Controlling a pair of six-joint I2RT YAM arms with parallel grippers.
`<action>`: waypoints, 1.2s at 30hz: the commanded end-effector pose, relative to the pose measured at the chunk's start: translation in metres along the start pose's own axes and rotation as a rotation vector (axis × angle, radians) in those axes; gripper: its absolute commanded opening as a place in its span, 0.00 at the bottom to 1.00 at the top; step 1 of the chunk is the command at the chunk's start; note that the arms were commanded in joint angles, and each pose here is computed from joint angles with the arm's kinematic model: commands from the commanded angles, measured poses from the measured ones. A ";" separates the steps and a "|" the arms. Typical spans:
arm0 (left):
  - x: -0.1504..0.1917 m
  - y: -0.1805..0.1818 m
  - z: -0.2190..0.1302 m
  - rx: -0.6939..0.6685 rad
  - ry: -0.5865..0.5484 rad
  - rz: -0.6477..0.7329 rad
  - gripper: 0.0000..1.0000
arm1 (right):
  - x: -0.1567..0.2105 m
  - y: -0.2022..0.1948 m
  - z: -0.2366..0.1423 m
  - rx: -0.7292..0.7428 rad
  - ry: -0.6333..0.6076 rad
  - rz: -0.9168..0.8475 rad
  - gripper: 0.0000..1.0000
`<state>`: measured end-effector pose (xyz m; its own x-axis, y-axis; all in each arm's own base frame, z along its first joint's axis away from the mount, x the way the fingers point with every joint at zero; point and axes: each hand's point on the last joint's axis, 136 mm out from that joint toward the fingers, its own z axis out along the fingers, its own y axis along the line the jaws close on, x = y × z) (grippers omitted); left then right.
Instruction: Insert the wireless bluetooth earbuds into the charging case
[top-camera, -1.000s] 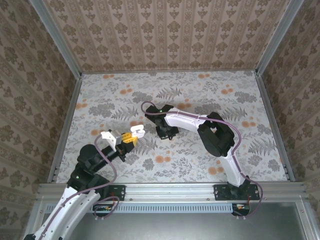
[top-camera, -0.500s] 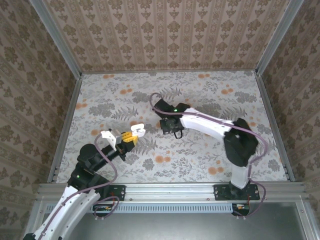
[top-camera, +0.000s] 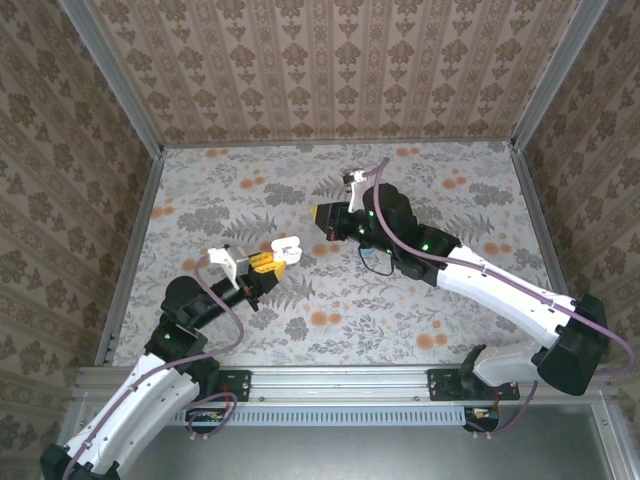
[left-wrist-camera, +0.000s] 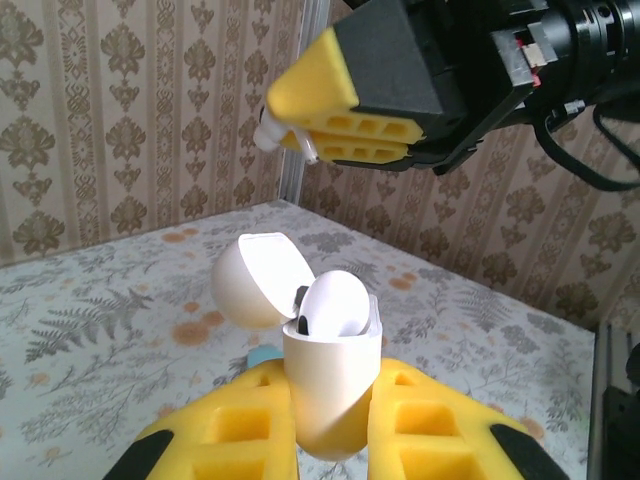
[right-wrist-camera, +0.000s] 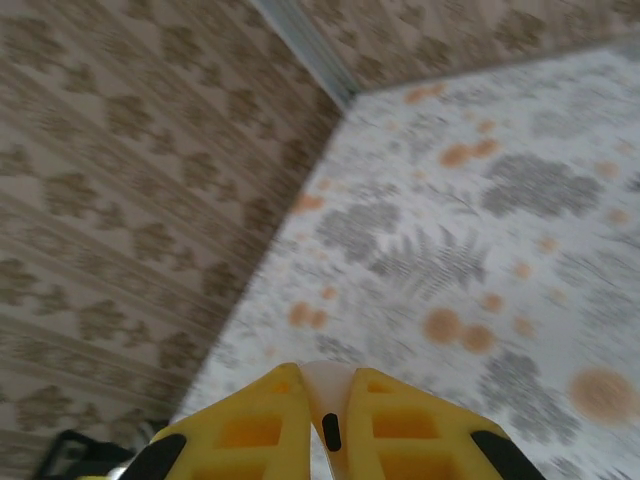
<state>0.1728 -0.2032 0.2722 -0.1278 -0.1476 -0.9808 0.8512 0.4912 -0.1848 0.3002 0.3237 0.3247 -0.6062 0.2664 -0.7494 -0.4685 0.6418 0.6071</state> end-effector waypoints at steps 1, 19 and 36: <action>-0.045 -0.017 -0.002 0.061 -0.133 0.000 0.00 | -0.019 0.050 -0.012 -0.233 -0.099 0.000 0.11; -0.083 -0.022 -0.008 0.069 -0.239 -0.110 0.00 | -0.013 0.112 -0.052 -0.536 -0.212 -0.067 0.15; -0.100 -0.040 -0.007 0.168 -0.233 -0.176 0.00 | 0.008 0.108 -0.037 -0.506 -0.128 -0.151 0.14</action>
<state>0.1623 -0.2041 0.3465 -0.2069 -0.3708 -0.9053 0.8686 0.3562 -0.3444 0.2254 0.3651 0.3878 -0.4653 0.3226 -0.8243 -0.7896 0.2696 0.5512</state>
